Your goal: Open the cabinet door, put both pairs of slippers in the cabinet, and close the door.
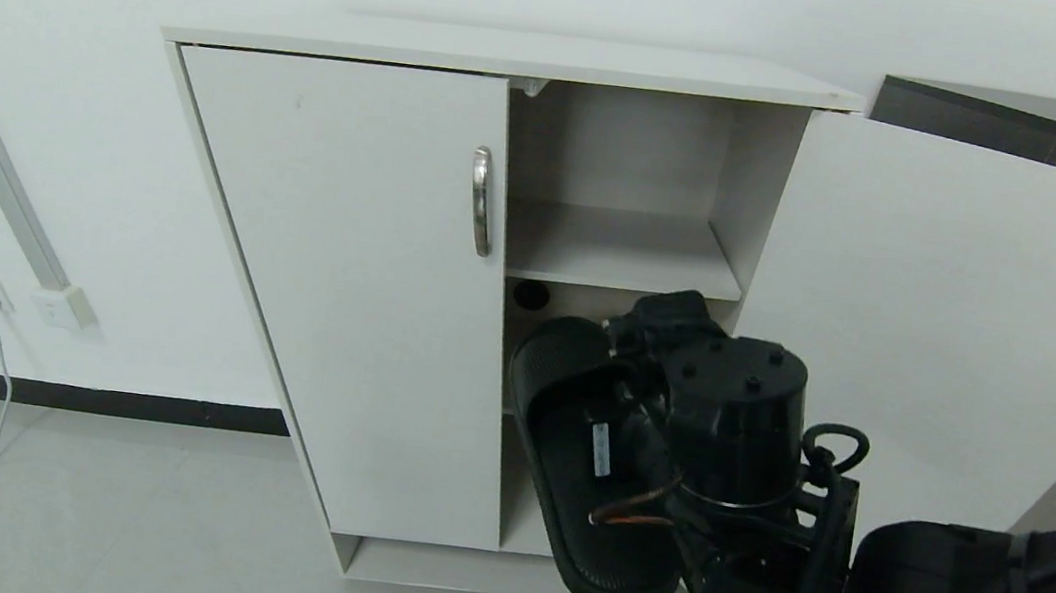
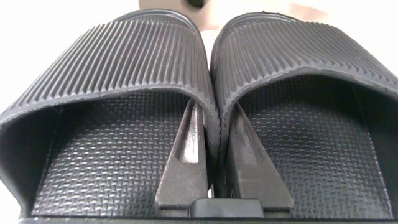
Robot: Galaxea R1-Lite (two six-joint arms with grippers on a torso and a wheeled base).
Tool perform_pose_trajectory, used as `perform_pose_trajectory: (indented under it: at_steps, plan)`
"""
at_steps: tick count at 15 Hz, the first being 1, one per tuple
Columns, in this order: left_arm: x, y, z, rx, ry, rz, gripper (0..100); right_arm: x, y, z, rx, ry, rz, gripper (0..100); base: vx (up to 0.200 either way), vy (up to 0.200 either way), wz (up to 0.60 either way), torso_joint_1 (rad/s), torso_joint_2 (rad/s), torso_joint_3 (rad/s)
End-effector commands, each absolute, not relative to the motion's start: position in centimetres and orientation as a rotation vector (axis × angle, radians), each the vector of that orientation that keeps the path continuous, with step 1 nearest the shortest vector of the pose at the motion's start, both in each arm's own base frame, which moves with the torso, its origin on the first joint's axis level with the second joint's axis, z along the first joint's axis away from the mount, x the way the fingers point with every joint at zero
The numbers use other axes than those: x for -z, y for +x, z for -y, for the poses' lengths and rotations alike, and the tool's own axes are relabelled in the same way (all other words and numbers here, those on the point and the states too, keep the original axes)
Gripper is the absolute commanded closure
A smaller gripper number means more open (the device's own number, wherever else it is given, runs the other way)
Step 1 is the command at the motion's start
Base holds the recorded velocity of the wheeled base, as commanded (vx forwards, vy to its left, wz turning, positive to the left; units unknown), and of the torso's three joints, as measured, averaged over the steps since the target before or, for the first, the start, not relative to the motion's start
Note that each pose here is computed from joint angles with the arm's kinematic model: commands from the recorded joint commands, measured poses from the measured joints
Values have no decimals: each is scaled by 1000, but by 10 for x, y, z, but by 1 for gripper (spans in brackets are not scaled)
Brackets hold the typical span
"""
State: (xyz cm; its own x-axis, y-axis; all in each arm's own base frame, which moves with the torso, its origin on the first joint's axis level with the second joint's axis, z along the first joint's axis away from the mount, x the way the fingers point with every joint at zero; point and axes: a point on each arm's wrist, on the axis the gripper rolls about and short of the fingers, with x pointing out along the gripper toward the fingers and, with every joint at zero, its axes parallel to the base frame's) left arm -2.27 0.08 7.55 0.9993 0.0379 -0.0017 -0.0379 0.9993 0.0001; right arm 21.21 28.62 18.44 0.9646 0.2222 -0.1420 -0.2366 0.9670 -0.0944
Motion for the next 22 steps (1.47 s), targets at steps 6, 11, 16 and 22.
perform_pose_trajectory:
  at_steps: [6, 11, 16, 22]
  plan:
    - [-76, -23, -1, -40, 0, -2, 100, -230, 232, -299, -97, 14, -114, 100, 0, 0, 0, 0, 0, 0]
    - [-76, -23, -1, -38, 2, -2, 100, -221, 240, -293, -66, 21, -154, 100, 40, 0, 0, 0, 0, 0]
    - [-76, -23, -1, -38, 3, -2, 100, -219, 242, -293, -60, 18, -158, 100, 200, 0, 0, 1, 1, 3]
    - [-75, -23, -1, -37, 5, -3, 100, -207, 241, -292, -59, -13, -183, 100, 200, 0, 0, 5, 2, -2]
